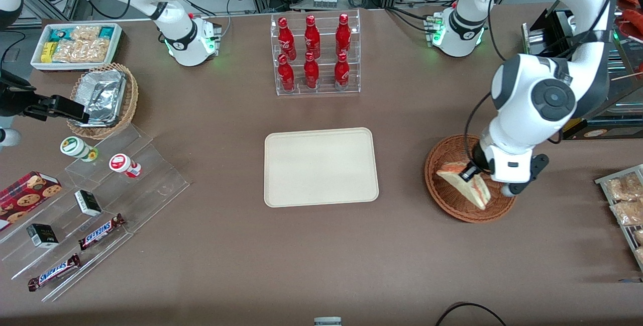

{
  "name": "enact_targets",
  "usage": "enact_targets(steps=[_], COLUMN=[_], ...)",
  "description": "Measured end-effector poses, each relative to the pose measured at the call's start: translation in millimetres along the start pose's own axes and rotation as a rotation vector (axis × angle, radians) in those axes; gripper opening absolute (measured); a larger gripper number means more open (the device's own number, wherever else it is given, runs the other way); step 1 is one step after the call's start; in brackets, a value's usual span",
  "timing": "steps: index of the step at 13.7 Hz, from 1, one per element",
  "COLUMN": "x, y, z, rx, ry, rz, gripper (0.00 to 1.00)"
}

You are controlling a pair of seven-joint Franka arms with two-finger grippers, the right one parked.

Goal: Place sandwich from basket to tray
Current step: 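Lift the sandwich and carry it with the left gripper to the tray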

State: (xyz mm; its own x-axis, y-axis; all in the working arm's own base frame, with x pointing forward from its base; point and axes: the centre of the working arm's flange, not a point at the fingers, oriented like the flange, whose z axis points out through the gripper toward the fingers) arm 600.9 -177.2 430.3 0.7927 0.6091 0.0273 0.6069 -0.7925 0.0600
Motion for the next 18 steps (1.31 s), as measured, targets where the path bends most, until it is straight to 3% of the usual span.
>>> enact_targets(steps=[5, 12, 15, 18], x=[-76.2, -196.9, -243.2, -290.5], y=[67.6, 154.0, 173.4, 184.5], z=[-3.4, 56.6, 82.2, 117.3], rx=[-0.015, 0.004, -0.014, -0.002], ry=[-0.011, -0.062, -0.053, -0.023], rz=[0.157, 0.413, 0.524, 0.621], gripper=[0.15, 0.15, 0.15, 0.15])
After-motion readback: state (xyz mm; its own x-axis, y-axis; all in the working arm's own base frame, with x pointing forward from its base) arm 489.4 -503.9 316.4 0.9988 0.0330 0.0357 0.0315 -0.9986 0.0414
